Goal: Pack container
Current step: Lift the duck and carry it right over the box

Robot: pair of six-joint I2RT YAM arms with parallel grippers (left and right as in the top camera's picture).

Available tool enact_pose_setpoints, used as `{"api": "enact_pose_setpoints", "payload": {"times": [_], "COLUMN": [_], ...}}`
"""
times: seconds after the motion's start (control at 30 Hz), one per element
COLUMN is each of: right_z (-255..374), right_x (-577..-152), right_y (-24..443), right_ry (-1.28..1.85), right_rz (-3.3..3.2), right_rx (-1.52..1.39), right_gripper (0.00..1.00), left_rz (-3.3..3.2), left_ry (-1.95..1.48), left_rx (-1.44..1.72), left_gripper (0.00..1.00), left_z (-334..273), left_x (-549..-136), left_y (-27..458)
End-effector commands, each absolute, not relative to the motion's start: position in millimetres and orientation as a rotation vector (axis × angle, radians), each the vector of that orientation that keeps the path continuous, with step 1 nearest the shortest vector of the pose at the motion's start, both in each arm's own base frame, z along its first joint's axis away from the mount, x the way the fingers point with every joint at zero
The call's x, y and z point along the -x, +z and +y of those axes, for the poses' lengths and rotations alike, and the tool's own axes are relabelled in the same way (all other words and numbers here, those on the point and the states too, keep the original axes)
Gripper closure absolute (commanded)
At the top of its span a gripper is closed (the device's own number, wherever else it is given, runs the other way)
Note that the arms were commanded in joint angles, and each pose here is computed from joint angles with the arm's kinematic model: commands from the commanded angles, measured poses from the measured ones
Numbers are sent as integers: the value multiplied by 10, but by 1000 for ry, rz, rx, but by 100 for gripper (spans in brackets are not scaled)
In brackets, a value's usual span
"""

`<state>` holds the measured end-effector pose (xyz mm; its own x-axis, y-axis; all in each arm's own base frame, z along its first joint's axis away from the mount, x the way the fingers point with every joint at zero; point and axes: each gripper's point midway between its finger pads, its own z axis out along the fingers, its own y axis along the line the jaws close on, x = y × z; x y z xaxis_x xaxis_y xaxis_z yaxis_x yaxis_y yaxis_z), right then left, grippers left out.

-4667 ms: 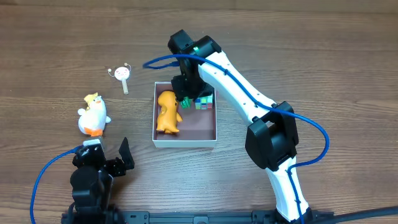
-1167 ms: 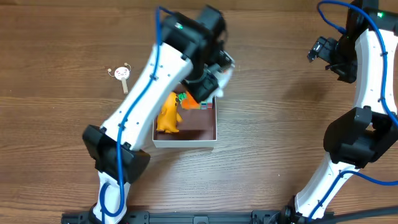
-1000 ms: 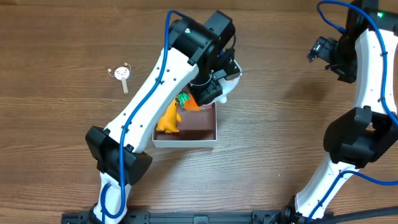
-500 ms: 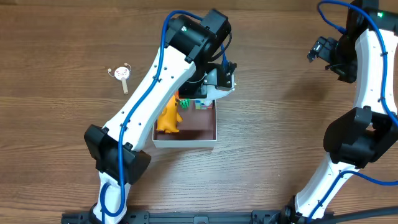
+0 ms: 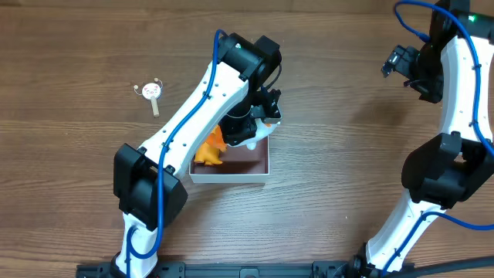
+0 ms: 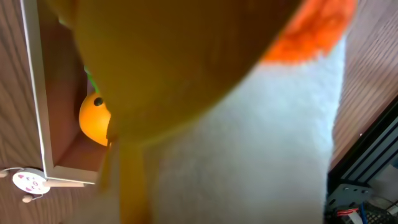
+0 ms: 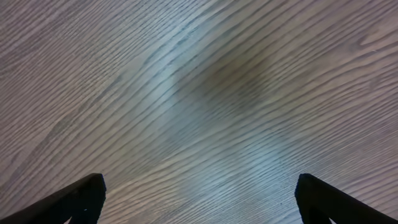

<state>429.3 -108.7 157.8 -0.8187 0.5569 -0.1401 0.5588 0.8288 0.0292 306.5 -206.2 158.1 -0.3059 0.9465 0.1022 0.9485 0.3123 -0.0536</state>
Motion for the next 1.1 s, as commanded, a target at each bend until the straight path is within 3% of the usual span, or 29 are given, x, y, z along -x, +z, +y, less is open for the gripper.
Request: {"api": "enact_pose_setpoints", "payload": {"times": [0.0, 0.2, 0.4, 0.47, 0.63, 1.03, 1.07], "right_z": [-1091, -1091, -1091, -1091, -1091, -1091, -1092], "right_x": [-4290, -4290, -4290, -4290, -4290, -4290, -4290], "right_y": [1645, 1645, 1645, 1645, 1645, 1645, 1645], "right_ry": [-32, -32, -32, -32, -32, -32, -33], "right_rz": [2852, 2852, 2852, 2852, 2852, 2852, 2852], "right_rx": [-867, -867, -867, -867, -867, -867, -867], "right_gripper": [0, 0, 0, 0, 0, 0, 0], "left_rz": [-2422, -2319, -2337, -2335, -2335, -2354, -2353], "left_ry": [-92, -76, 104, 102, 102, 134, 134], "left_rx": [1734, 1674, 1657, 1661, 1661, 1671, 1669], "left_gripper": [42, 45, 35, 27, 26, 40, 48], "left_z": [-1878, -1690, -1882, -1894, -1894, -1955, -1952], "left_x": [-3068, -2900, -2776, -2768, -2769, -2791, -2787], "left_y": [1503, 1271, 1269, 1270, 1269, 1258, 1259]}}
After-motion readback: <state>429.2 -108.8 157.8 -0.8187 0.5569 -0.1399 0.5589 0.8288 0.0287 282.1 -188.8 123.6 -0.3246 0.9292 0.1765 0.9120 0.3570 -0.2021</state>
